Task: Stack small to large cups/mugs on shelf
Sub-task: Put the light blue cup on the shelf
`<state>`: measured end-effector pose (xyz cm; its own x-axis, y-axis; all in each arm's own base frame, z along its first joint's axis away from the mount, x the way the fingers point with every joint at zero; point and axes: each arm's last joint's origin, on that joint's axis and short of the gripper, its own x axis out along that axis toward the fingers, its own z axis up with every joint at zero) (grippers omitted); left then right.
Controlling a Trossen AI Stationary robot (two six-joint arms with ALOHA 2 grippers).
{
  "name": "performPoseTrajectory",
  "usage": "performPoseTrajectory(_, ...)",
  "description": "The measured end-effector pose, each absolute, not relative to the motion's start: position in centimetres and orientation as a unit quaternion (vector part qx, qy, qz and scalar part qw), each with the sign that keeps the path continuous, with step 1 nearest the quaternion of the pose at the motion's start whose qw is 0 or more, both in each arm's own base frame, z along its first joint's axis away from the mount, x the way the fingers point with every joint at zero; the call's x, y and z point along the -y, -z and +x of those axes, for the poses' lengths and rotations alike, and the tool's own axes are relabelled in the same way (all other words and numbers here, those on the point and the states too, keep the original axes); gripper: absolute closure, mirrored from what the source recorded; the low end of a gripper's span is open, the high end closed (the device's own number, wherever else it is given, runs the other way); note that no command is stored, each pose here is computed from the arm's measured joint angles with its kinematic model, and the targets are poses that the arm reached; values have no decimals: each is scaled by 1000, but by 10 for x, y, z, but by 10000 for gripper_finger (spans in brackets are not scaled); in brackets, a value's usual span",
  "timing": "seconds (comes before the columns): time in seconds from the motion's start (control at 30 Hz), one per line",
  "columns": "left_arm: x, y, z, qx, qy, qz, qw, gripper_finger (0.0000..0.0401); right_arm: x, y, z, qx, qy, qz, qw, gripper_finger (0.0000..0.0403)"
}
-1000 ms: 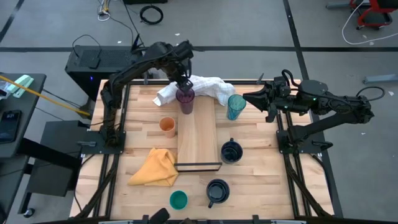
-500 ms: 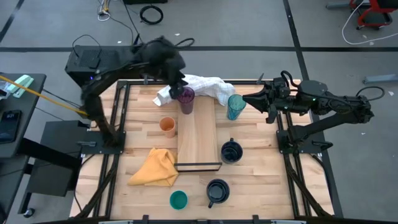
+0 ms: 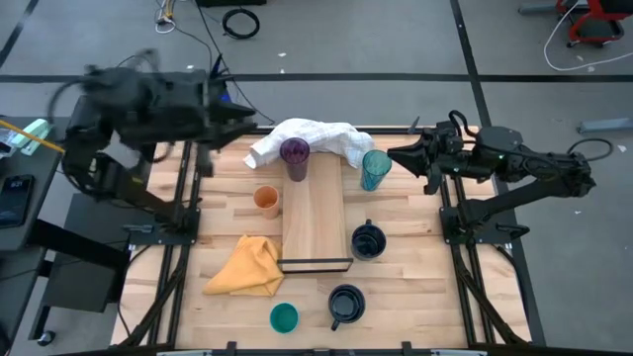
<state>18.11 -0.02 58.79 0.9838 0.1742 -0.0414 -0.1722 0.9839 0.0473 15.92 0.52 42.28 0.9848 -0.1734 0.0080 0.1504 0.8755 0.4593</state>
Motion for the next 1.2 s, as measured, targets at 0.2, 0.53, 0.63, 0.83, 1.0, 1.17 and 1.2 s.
performPoseTrajectory(0.2,18,-586,188,106,-23,55,993,283,-2,-427,156,43,89,239,966,351)
performPoseTrajectory(0.53,4,-477,219,67,-44,-20,997,291,-2,-429,155,55,86,246,964,351)
performPoseTrajectory(0.63,-7,-450,212,7,-75,-28,997,291,-2,-430,154,58,85,249,963,351)
performPoseTrajectory(0.83,-18,-399,213,-66,-104,-63,990,287,-2,-430,155,59,85,252,962,351)
performPoseTrajectory(1.0,-18,-360,217,-113,-111,-92,983,292,-2,-430,155,59,85,253,962,351)
performPoseTrajectory(1.17,-18,-337,216,-152,-116,-104,976,299,-2,-430,155,60,85,254,962,351)
performPoseTrajectory(1.2,-18,-335,216,-152,-117,-106,976,300,-2,-430,155,60,85,254,962,351)
